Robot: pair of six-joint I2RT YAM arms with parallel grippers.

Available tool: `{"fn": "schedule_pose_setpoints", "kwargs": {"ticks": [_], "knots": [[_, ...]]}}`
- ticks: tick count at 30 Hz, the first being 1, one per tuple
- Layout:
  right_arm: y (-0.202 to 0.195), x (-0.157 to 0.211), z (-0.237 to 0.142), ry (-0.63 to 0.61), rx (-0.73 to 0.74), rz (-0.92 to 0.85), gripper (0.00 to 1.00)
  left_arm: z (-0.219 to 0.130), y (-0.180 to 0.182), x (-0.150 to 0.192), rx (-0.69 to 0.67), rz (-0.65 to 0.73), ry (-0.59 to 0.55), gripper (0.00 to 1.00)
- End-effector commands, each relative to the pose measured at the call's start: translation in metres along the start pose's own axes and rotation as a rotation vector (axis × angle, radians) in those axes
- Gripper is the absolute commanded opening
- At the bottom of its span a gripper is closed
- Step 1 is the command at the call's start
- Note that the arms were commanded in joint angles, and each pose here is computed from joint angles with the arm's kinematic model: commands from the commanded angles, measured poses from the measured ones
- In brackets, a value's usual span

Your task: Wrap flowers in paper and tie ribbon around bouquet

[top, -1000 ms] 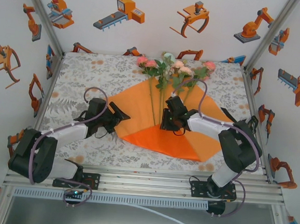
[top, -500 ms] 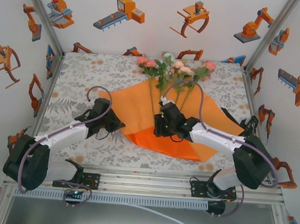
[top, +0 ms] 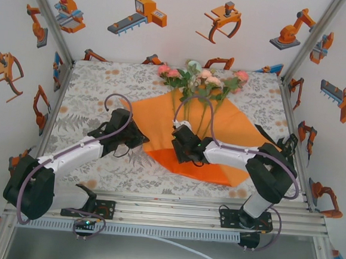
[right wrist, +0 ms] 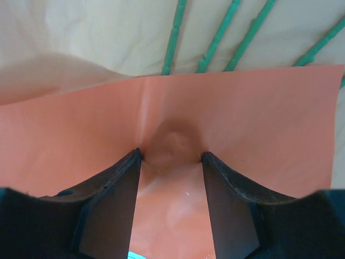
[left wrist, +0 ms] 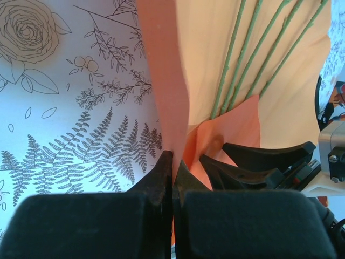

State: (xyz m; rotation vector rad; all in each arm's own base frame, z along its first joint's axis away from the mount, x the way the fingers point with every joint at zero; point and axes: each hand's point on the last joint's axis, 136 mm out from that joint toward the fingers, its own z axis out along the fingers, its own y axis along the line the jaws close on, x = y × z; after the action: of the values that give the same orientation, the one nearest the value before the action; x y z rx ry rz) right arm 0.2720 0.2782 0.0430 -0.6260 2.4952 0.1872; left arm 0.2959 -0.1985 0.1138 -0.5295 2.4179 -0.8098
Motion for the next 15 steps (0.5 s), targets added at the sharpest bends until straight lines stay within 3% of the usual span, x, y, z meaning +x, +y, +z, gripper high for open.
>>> {"fn": "schedule_pose_setpoints", "kwargs": {"ticks": [1, 10, 15], "knots": [[-0.002, -0.007, 0.005, -0.024, 0.042, -0.028, 0.49, -0.006, -0.023, -0.006, 0.065, 0.004, -0.007, 0.03], [0.004, -0.025, -0.034, -0.099, -0.036, 0.001, 0.56, -0.004, -0.043, -0.01, 0.103, 0.03, -0.005, 0.02], [-0.001, -0.006, -0.033, -0.073, -0.036, -0.009, 0.55, -0.004, -0.053, -0.012, 0.13, 0.035, -0.005, 0.02]]}}
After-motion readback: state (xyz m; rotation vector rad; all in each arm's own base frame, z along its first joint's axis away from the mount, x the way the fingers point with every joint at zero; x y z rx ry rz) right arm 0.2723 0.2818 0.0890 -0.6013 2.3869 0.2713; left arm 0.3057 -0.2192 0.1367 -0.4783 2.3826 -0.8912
